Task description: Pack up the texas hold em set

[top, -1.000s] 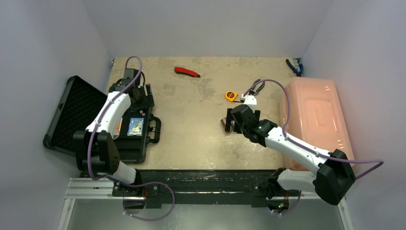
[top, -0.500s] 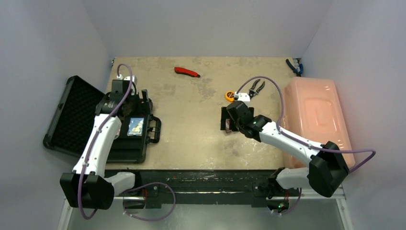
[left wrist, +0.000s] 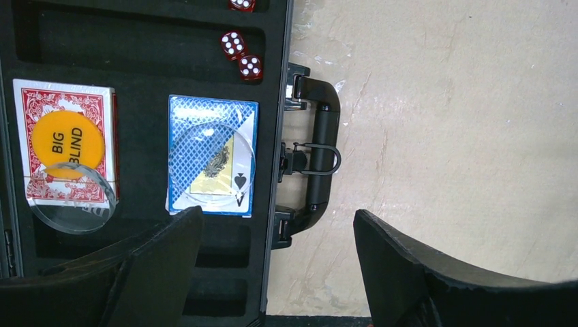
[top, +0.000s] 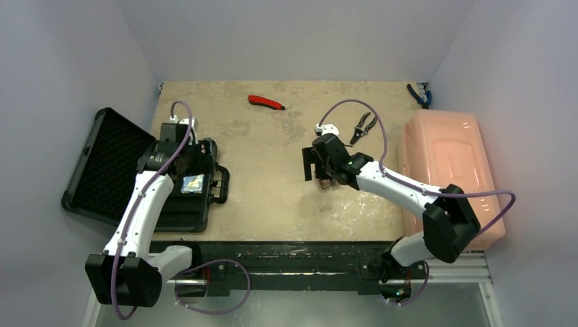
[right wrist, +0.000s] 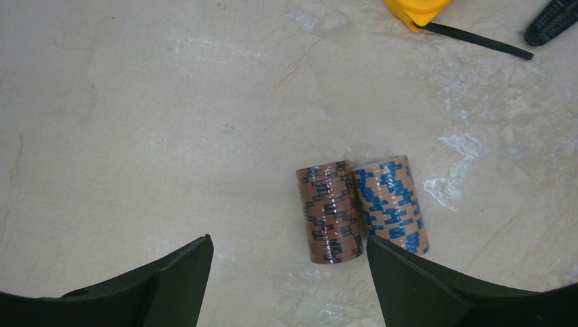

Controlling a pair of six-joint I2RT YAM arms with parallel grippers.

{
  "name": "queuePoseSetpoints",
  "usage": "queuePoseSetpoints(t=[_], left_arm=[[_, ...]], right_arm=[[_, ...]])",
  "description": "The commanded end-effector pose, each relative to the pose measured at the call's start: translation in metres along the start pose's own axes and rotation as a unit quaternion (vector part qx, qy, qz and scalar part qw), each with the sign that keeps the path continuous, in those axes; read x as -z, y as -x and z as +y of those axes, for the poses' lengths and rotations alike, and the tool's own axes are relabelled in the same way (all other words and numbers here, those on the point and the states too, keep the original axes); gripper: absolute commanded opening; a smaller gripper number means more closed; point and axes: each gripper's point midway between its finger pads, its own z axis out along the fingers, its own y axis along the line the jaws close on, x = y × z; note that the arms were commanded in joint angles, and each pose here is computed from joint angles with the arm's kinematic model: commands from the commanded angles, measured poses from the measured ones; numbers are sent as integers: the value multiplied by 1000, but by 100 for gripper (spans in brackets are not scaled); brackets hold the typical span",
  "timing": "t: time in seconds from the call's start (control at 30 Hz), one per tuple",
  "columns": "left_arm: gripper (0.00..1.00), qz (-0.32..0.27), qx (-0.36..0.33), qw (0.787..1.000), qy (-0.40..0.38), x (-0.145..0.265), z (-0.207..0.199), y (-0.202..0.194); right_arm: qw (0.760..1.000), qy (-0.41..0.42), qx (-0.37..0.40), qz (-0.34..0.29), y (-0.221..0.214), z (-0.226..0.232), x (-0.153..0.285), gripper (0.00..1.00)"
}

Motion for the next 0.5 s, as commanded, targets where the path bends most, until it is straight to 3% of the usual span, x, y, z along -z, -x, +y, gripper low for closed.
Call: queuePoseSetpoints(t=[0.0, 0.47], left_arm=[[80, -40, -14, 999, -18, 9, -4, 18], [80, -59, -16, 997, -44, 19, -13, 20]], right_arm=[[998, 38, 44, -2, 20, 22, -12, 86], [995, -33, 88, 41, 1, 4, -51, 80]])
